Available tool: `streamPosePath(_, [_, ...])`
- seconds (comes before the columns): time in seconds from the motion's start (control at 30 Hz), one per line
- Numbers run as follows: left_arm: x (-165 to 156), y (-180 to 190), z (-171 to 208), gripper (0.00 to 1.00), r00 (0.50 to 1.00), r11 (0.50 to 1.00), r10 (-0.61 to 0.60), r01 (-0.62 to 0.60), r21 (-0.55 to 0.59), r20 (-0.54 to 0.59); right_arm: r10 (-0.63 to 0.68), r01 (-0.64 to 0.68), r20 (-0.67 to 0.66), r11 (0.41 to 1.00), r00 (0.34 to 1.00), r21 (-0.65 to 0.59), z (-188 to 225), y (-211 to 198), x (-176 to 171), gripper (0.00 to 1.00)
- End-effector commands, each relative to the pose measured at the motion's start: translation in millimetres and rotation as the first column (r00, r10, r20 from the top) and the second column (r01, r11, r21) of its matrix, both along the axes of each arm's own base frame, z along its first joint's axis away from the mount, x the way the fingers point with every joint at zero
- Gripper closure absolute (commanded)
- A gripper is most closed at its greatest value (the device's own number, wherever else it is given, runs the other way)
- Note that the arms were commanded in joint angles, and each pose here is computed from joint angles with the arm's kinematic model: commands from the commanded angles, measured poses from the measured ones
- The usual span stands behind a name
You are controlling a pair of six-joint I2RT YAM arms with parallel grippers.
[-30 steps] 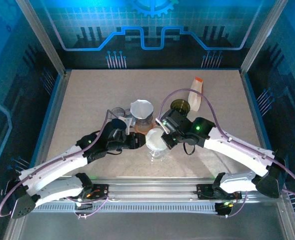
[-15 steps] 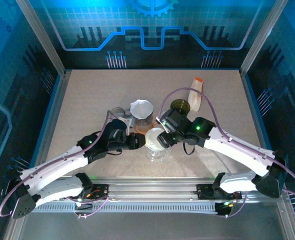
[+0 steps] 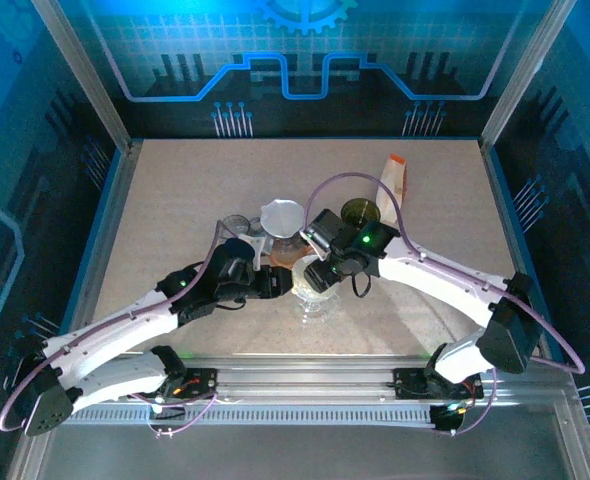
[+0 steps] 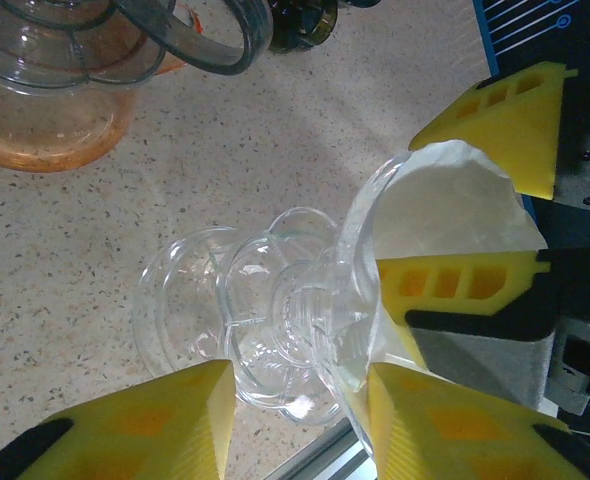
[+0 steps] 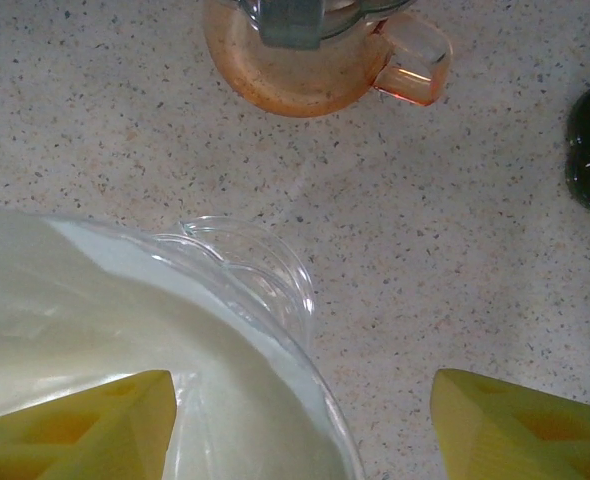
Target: Place the coffee filter in the dripper
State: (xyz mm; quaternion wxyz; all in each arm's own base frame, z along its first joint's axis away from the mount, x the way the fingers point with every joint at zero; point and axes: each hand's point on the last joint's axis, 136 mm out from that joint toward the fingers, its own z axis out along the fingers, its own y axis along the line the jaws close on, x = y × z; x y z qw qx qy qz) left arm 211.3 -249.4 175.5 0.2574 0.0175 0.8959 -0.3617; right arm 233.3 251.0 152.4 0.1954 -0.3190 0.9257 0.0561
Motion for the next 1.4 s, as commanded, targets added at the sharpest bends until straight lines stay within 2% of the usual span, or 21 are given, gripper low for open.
streamPosePath(0.0, [-2.4,0.9,-9.6,0.60,1.000,1.000,-0.007,0.008,0.010,-0.031,0.016,-0.016,-0.034,1.000,0.999,0.002,-9.6,3.5,-0.7,0.32])
streamPosePath(0.27, [-2.2,0.3,-6.7,0.59,1.000,1.000,-0.007,0.007,0.004,-0.029,0.016,-0.018,-0.068,0.999,0.998,-0.028,-30.3,4.1,-2.3,0.33])
streamPosePath(0.53, [0.1,2.1,14.5,0.34,1.000,0.999,0.014,-0.012,-0.053,0.028,0.007,-0.011,-0.075,0.999,0.997,-0.047,-42.0,1.8,-2.2,0.33])
streamPosePath(0.93, [6.5,-6.0,4.1,0.26,1.000,0.999,0.006,-0.006,-0.034,0.007,0.006,-0.009,-0.077,0.999,0.997,-0.036,-41.8,2.8,-3.5,0.33])
streamPosePath(1.0, [8.1,-4.2,3.1,0.27,1.000,1.000,0.016,-0.016,-0.020,0.007,0.006,-0.009,-0.078,0.999,0.997,-0.039,-42.2,2.4,-3.9,0.33])
streamPosePath(1.07, [8.8,-2.3,2.8,0.31,1.000,1.000,0.023,-0.023,-0.008,0.009,0.002,-0.005,-0.075,0.999,0.997,-0.037,-41.7,1.5,-3.6,0.33])
streamPosePath(1.23, [8.8,5.6,-2.3,0.49,0.999,0.998,0.048,-0.048,0.036,-0.003,0.000,-0.002,-0.068,0.999,0.998,-0.035,-40.1,0.7,-3.3,0.33])
streamPosePath(1.37, [6.5,8.2,-5.1,0.52,0.999,0.998,0.050,-0.049,0.049,-0.016,-0.001,-0.001,-0.067,0.999,0.998,-0.036,-40.1,0.4,-3.0,0.33])
